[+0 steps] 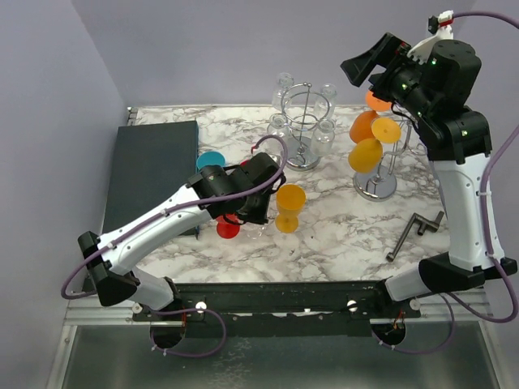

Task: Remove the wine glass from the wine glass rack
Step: Place the wine glass at the center of the board.

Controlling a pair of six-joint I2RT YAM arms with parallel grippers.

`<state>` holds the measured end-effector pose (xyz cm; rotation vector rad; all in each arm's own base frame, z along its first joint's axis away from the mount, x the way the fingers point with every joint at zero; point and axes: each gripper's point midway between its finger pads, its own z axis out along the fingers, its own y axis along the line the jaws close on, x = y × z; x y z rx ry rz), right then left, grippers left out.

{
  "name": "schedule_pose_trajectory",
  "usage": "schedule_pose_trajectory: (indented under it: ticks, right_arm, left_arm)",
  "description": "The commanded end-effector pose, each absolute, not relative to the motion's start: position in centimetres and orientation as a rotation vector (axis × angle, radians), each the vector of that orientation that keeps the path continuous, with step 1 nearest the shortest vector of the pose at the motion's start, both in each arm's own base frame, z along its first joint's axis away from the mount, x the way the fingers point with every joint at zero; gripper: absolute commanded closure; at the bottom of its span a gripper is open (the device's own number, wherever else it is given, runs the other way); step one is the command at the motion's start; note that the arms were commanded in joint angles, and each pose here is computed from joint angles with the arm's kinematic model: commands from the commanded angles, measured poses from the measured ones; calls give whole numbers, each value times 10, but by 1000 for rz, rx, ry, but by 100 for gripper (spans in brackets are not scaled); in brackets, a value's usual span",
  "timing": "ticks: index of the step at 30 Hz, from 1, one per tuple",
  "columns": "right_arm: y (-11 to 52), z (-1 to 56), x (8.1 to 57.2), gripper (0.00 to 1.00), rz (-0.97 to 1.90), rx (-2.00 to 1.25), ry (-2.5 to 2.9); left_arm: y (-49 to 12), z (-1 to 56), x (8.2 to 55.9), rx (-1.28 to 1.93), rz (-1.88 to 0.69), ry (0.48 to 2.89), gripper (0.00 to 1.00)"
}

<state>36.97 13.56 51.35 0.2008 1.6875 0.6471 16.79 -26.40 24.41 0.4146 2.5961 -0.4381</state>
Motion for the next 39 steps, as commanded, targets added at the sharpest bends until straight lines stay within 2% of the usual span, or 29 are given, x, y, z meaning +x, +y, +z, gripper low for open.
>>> schedule_pose_trajectory:
  ticks: [1, 15, 30, 32, 39]
  right_arm:
    - [139, 513, 377, 0, 644, 170, 1705]
    - [120, 495, 420, 0, 682, 208, 1757]
    - [99, 479, 425, 0, 687, 229, 1780]
    - [98, 480, 424, 0, 685, 228, 1775]
    - [95, 481, 422, 0, 677, 236, 1772]
  left_arm:
    - [-269, 227, 179, 471, -356, 2583, 100]
    - [-298, 174, 194, 569, -301, 2653, 100]
    - [-291, 154, 205, 508, -354, 2714, 100]
    - [-290, 153, 205, 506, -353, 2716, 96]
    - [-288, 165, 207, 501, -365, 2687, 73]
